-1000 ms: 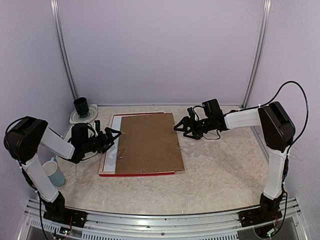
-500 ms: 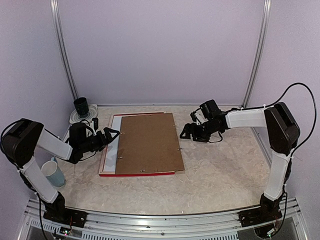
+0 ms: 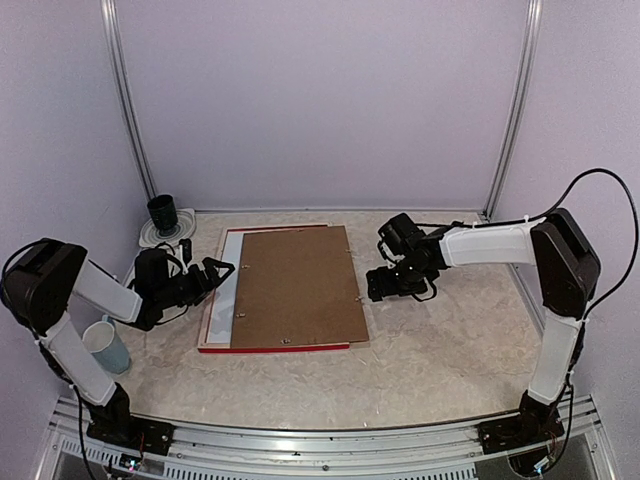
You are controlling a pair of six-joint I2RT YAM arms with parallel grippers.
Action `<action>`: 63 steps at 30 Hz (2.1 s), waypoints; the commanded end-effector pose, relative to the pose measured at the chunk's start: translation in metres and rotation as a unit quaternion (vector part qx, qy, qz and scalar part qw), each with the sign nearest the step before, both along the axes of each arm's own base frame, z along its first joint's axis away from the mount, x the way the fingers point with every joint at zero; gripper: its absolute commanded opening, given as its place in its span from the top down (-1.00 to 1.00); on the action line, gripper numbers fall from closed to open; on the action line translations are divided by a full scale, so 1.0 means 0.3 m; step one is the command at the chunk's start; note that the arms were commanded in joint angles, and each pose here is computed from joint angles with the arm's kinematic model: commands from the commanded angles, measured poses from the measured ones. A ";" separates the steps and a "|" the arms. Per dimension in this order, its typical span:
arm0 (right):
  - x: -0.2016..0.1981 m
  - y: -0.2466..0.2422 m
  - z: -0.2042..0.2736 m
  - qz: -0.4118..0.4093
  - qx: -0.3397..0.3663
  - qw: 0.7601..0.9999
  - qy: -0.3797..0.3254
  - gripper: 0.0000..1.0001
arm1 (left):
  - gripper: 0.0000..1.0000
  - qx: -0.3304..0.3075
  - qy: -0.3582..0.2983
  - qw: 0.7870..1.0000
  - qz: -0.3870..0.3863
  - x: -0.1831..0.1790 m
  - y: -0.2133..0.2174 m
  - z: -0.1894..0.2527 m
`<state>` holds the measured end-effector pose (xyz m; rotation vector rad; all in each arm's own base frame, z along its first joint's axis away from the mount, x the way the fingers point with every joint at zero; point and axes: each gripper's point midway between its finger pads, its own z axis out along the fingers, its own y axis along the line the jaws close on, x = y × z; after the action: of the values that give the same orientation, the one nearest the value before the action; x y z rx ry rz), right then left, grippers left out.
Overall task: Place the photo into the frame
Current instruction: Press the fastener onto the backboard.
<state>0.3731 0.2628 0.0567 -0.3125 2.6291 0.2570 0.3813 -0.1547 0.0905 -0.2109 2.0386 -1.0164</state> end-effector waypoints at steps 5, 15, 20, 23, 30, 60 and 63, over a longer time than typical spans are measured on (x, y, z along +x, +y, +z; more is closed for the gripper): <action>-0.007 0.001 -0.063 0.006 -0.072 0.997 0.002 -0.83 | -0.98 -0.015 -0.017 1.000 0.006 0.002 0.023 0.029; 0.034 0.013 -0.082 0.004 -0.101 0.995 -0.007 -0.88 | -0.98 -0.027 -0.013 1.000 0.005 0.000 0.025 0.023; 0.053 0.016 -0.084 0.002 -0.109 0.994 -0.012 -0.90 | -0.98 -0.033 -0.009 0.999 0.004 -0.002 0.026 0.016; 0.061 0.025 -0.080 0.004 -0.107 0.994 -0.014 -0.90 | -0.98 -0.037 -0.006 0.999 0.003 -0.002 0.027 0.011; 0.065 0.047 -0.064 0.010 -0.091 0.996 -0.014 -0.90 | -0.98 -0.041 -0.005 0.999 0.003 -0.004 0.029 0.008; 0.071 0.063 0.021 -0.007 -0.082 0.996 -0.024 -0.93 | -0.98 -0.055 -0.005 0.998 0.000 -0.010 0.026 0.012; 0.046 0.065 0.044 0.002 -0.080 0.996 -0.027 -0.93 | -0.98 -0.056 -0.004 0.998 0.000 -0.011 0.026 0.012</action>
<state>0.3995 0.2820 0.0492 -0.3605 2.6247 0.0413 0.3804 -0.1482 0.0931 -0.2726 1.9883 -1.1167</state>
